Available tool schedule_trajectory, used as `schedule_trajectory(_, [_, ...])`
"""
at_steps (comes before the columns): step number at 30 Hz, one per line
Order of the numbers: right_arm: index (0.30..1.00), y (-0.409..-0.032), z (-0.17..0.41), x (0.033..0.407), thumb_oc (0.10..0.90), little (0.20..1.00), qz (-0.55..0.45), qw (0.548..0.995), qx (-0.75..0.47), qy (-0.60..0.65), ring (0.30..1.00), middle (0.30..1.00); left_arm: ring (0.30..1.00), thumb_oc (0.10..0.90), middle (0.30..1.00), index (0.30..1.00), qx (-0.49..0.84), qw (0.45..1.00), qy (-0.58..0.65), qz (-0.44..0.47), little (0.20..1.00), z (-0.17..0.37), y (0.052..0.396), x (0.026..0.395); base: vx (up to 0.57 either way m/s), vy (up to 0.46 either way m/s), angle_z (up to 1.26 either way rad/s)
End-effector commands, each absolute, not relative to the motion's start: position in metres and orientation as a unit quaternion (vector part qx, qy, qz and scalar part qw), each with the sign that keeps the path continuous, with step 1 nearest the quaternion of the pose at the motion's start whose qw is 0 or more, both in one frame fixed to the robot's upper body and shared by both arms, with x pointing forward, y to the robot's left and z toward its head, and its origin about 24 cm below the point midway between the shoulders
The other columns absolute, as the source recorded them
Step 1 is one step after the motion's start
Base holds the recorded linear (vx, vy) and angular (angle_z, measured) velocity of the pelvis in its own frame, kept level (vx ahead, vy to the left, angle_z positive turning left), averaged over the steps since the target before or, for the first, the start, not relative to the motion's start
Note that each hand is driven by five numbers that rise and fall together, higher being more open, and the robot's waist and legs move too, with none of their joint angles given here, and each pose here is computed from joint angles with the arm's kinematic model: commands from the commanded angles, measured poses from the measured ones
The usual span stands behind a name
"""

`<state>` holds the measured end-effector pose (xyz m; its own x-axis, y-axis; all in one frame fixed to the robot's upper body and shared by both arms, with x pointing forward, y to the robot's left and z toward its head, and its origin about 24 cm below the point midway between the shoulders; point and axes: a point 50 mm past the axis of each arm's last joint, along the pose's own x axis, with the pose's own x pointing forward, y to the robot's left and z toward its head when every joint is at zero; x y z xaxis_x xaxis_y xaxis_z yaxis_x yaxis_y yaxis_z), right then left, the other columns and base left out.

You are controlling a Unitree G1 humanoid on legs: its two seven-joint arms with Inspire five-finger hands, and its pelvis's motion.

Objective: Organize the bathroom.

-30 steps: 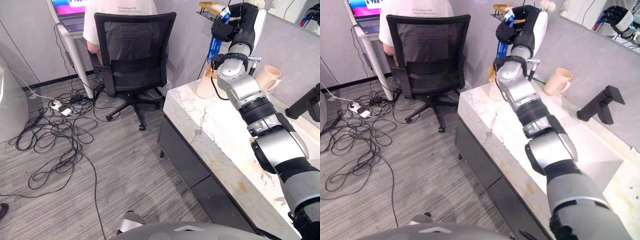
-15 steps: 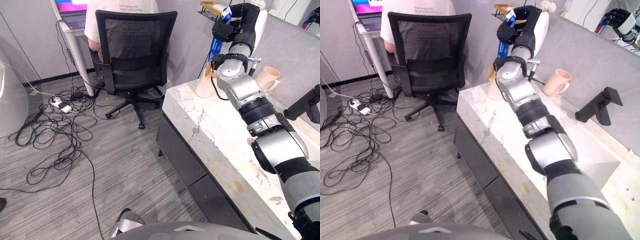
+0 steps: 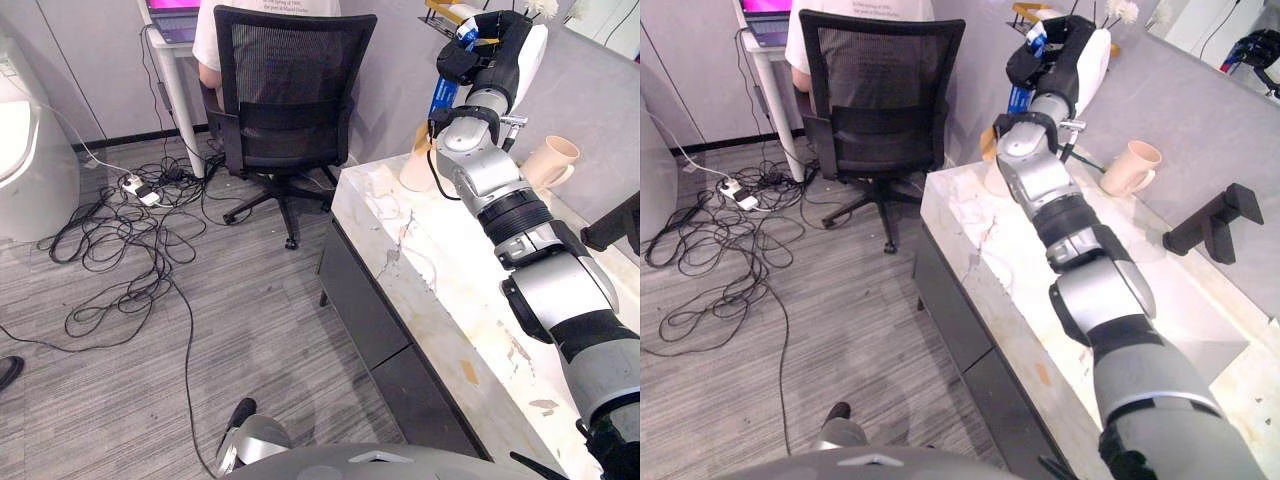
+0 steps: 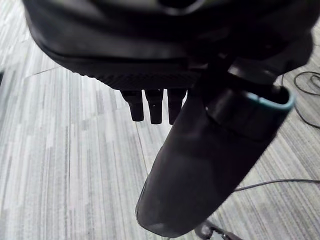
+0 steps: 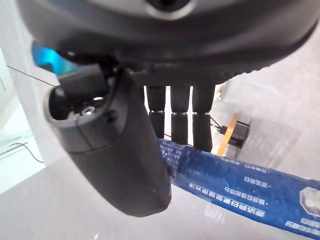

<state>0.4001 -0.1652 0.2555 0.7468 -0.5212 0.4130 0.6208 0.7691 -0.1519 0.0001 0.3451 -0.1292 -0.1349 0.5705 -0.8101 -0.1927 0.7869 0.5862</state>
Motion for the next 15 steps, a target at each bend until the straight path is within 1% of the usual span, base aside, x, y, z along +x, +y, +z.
schedule_trajectory(1, [0.300, -0.140, 0.347, 0.383, 0.400, 0.300, -0.297, 0.883, -0.096, -0.350, 0.300, 0.300, 0.900, 0.800, 0.900, 0.900, 0.195, 0.598, 0.712, 0.313, 0.900, -0.104, 0.381, -0.019, 0.00, 0.043, -0.01])
schedule_trajectory(7, [0.300, -0.139, 0.352, 0.381, 0.400, 0.300, -0.296, 0.880, -0.105, -0.358, 0.300, 0.300, 0.900, 0.800, 0.900, 0.900, 0.194, 0.601, 0.716, 0.295, 0.900, -0.108, 0.377, -0.011, -0.01, 0.098, -0.02])
schedule_trajectory(12, [0.300, -0.157, 0.352, 0.380, 0.400, 0.300, -0.319, 0.872, -0.105, -0.356, 0.300, 0.300, 0.900, 0.800, 0.900, 0.900, 0.213, 0.609, 0.710, 0.283, 0.900, -0.111, 0.372, -0.004, 0.02, 0.118, 0.04])
schedule_trajectory(15, [0.300, -0.161, 0.356, 0.378, 0.400, 0.300, -0.316, 0.872, -0.109, -0.358, 0.300, 0.300, 0.900, 0.800, 0.900, 0.900, 0.212, 0.611, 0.707, 0.286, 0.900, -0.119, 0.361, -0.005, 0.04, 0.153, 0.15])
